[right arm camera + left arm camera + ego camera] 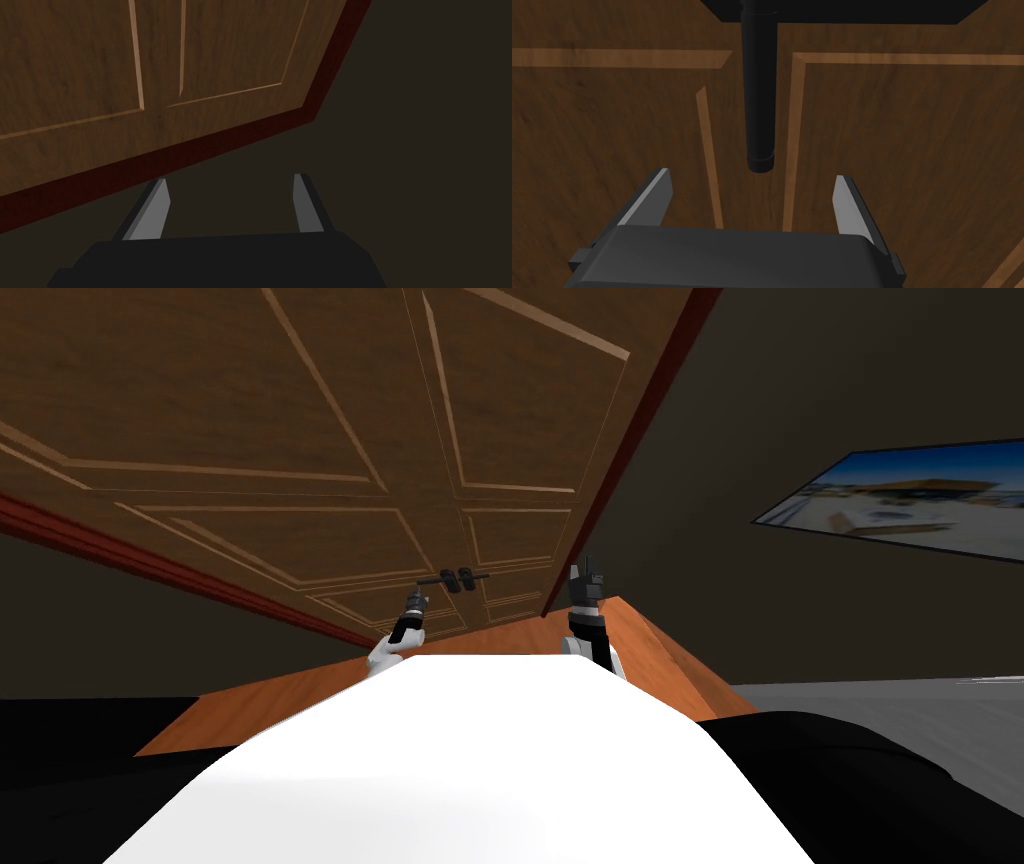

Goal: Pull the door open

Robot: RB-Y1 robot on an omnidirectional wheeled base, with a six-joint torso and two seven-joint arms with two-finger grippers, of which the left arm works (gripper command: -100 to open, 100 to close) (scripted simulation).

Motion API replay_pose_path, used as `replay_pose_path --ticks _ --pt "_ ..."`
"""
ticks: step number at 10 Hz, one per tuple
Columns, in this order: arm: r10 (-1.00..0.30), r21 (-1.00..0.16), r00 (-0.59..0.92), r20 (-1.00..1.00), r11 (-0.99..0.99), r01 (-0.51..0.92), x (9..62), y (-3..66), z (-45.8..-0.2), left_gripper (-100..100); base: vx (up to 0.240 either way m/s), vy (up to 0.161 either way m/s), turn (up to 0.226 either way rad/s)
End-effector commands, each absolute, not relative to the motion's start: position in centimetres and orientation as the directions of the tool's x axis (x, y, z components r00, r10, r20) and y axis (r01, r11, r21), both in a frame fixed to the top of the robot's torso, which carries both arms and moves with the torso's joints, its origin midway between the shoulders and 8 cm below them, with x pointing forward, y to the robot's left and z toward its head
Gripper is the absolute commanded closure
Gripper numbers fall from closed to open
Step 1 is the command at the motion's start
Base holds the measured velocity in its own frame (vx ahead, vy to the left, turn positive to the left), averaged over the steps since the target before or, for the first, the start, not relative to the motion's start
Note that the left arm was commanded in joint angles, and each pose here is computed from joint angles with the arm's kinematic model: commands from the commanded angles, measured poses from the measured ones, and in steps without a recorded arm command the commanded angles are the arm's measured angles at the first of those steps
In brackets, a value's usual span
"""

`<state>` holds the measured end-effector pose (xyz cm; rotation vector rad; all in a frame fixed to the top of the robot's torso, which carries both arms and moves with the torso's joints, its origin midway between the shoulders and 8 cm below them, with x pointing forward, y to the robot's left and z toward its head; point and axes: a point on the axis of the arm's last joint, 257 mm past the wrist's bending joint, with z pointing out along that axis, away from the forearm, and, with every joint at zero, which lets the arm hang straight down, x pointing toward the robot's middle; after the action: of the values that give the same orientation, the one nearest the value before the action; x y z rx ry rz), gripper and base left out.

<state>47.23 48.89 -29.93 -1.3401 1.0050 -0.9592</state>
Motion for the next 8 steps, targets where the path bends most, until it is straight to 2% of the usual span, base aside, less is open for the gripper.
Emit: replay_pose_path --ticks 1,3,4,5,8 --pt "-0.949 -1.000 0.316 -0.020 0.014 -0.022 46.84 50.51 -29.85 -100 0.174 0.055 -0.110" --pt "-0.952 -1.000 0.307 -0.007 0.005 -0.007 47.39 50.23 -29.44 -100 0.216 0.025 -0.152" --pt "-0.950 -1.000 0.312 -0.013 0.009 -0.013 47.15 50.44 -29.68 -100 0.109 -0.009 -0.042" --pt "-0.950 -1.000 0.312 -0.013 0.009 -0.013 47.15 50.44 -29.68 100 -0.016 0.006 0.039" --pt "-0.950 -1.000 0.312 -0.013 0.009 -0.013 47.15 50.44 -29.68 100 -0.029 0.002 -0.006"
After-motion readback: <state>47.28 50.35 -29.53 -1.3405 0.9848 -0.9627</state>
